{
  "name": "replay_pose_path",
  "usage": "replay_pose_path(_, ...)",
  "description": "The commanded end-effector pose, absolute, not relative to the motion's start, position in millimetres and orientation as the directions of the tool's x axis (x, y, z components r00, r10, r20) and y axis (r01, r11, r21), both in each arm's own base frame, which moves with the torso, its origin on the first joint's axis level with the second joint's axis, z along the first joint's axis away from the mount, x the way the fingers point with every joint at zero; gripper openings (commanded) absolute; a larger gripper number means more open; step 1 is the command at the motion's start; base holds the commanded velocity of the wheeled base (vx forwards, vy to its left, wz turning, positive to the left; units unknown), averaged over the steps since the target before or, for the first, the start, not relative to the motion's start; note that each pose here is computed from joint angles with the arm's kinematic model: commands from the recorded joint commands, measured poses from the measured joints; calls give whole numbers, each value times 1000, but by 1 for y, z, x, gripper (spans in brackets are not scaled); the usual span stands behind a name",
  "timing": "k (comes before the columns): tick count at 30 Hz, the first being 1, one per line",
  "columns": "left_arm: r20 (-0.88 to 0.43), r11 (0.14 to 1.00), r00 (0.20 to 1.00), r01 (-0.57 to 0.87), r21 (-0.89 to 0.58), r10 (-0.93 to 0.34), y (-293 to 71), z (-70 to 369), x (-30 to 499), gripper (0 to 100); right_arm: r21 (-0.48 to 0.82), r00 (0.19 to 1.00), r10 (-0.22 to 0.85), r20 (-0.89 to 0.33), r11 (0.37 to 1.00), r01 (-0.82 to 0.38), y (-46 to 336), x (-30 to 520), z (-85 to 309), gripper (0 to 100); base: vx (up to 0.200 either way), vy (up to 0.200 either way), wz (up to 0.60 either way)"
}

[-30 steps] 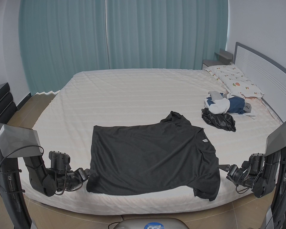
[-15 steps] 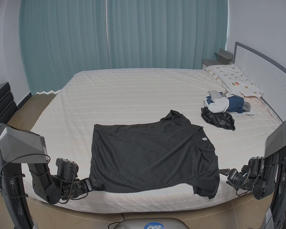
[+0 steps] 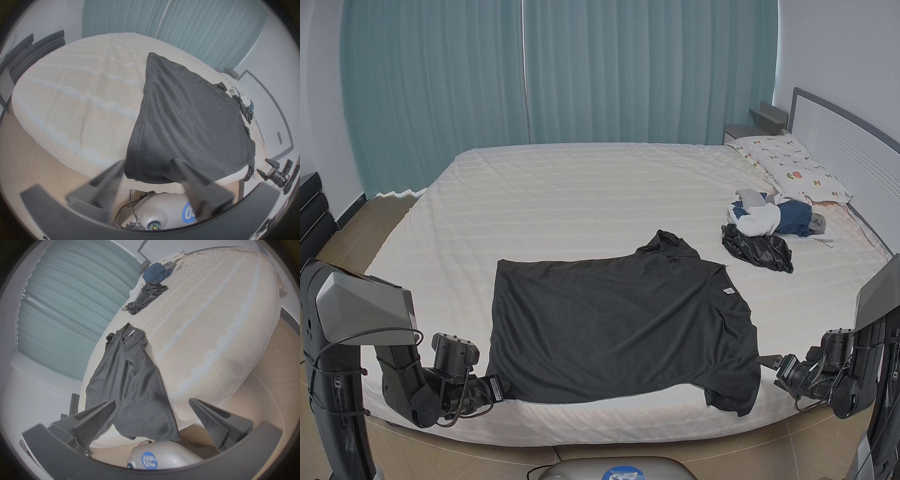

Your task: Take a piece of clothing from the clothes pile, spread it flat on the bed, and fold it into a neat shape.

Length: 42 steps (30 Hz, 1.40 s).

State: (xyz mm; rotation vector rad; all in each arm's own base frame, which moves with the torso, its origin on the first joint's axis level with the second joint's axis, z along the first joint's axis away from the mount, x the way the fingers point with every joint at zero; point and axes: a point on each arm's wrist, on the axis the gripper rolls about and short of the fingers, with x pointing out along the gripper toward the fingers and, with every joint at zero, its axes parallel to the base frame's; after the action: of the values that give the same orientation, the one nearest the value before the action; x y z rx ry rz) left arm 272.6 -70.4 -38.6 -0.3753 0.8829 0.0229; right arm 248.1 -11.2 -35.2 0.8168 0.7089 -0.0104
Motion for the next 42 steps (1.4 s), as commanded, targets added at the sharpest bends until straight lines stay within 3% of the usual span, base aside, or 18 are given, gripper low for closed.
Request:
replay_pose_path(1,-770,939,627,-180,-291,-118,-72,-45,272,0,660,762,267,-590,704,264,-9,244,-37,100,0,0,0)
replay_pose_path(11,-786,930,618,-285,-234,-9,-51,-37,271,0,637,774,297,-559,752,171,-8,261,-44,100,0,0,0)
replay_pose_path(27,-792,929,610,-283,-238,-17,-53,-36,269,0,641,811,334,-481,765,65,4,307,-64,100,0,0,0)
replay_pose_path(28,-791,928,611,-284,-240,-18,-53,-36,269,0,640,813,334,-477,766,61,4,310,-66,0,0,0,0)
replay_pose_path(42,-747,905,664,-295,-306,-36,-55,-30,277,0,633,879,300,-371,774,4,-10,358,-53,0,0,0,0)
